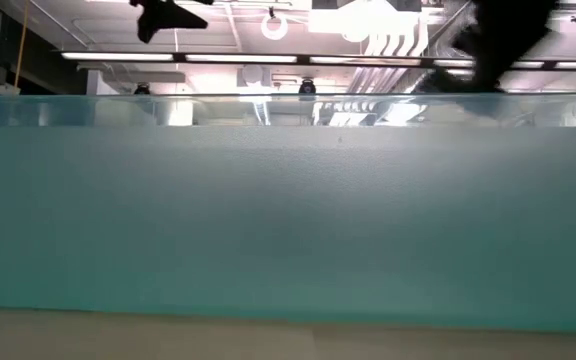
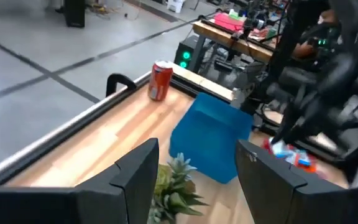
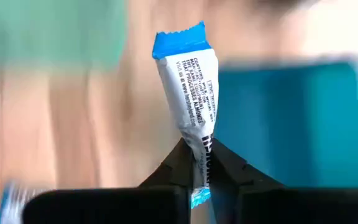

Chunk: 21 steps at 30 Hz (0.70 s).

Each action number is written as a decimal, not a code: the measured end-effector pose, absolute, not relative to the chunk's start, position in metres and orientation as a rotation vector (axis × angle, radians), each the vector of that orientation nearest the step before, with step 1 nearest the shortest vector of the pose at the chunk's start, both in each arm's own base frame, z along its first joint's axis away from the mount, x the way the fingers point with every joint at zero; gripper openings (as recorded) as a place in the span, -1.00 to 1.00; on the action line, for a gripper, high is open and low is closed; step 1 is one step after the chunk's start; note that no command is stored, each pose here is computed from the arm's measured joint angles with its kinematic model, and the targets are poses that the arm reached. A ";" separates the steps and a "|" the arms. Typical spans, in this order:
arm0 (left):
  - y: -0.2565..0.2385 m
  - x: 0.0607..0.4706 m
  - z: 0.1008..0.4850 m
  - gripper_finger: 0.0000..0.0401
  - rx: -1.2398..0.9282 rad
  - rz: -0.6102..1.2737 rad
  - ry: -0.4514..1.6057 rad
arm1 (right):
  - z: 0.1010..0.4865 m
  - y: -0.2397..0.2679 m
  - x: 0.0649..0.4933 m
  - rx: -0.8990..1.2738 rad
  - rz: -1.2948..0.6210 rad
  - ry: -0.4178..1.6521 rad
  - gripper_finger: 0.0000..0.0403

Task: Sort candy
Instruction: Put the white chocolate bar into the transparent bin

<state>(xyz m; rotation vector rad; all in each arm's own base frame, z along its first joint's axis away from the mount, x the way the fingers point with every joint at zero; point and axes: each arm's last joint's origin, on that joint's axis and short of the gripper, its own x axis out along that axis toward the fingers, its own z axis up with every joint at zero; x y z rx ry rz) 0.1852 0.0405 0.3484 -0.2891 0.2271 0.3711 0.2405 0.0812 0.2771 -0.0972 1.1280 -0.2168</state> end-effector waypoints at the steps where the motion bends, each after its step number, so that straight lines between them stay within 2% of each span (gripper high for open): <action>1: 0.041 0.191 0.346 -0.02 -0.264 0.359 0.243 | 0.289 0.075 0.248 -0.077 -0.226 1.055 -0.96; 5: 0.036 0.218 0.333 -0.02 -0.135 0.250 0.306 | 0.325 0.049 0.277 -0.049 -0.222 0.814 -0.94; 11: 0.019 0.254 0.326 -0.02 0.034 0.068 0.234 | 0.351 0.024 0.309 -0.076 -0.181 0.589 -0.98; 21: 0.007 0.272 0.324 -0.02 0.098 0.015 0.143 | 0.349 0.020 0.325 -0.154 -0.071 0.552 -0.99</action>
